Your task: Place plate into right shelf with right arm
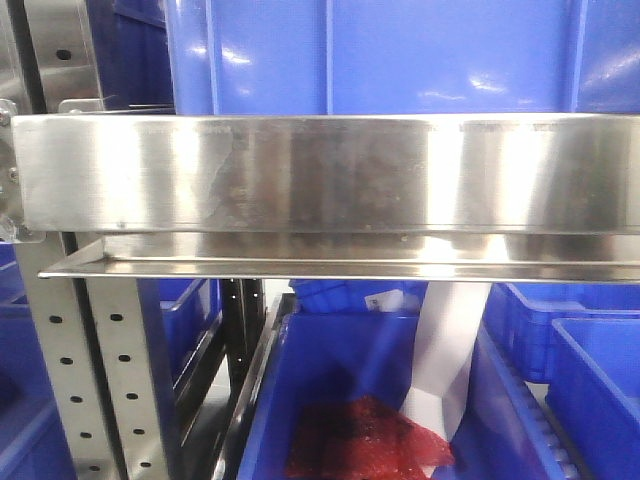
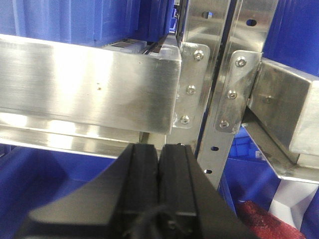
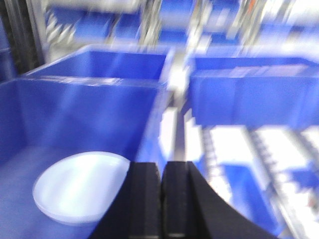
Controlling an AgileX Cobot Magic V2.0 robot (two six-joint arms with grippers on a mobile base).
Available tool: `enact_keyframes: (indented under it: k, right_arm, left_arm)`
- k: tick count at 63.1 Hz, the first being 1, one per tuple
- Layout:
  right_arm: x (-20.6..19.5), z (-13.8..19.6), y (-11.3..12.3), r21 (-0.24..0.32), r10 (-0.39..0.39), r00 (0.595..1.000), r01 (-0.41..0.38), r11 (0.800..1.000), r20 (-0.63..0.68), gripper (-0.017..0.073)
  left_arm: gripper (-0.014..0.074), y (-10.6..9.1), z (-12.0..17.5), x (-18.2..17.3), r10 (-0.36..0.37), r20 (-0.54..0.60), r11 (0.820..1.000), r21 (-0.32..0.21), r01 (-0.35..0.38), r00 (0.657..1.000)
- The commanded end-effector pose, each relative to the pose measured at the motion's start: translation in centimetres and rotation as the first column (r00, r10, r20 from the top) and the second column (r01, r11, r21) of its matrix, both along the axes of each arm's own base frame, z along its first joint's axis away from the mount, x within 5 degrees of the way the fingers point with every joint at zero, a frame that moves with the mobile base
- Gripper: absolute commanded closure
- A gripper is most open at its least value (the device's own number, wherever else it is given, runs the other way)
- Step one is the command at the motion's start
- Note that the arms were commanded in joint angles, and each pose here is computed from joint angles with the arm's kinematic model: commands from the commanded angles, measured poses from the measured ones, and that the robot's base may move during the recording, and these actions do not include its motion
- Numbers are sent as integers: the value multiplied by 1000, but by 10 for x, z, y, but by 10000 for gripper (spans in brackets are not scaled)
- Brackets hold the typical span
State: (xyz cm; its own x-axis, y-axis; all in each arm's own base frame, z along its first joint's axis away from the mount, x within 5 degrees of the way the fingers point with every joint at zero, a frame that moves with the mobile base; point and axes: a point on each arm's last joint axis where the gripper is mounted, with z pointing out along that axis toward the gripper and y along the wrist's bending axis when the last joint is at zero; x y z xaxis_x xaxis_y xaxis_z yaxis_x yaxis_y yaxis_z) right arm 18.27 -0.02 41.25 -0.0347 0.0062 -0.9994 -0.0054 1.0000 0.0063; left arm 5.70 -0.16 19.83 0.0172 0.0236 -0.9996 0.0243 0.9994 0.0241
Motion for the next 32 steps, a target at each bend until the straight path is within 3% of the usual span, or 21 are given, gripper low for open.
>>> enact_keyframes:
  k: [1,19,32]
  right_arm:
    - [-26,-7,-2,-26,-20,984,25,999,178,507]
    - [-95,-91,-1,-22,-23,980,28,999,197,507]
    - [-123,-119,-1,-21,-22,962,29,999,271,507]
  left_arm:
    - [722,1,5,-1,10,89,1000,-18,-9,996]
    - [722,1,5,-1,10,89,1000,-18,-9,996]
    - [722,1,5,-1,10,89,1000,-18,-9,996]
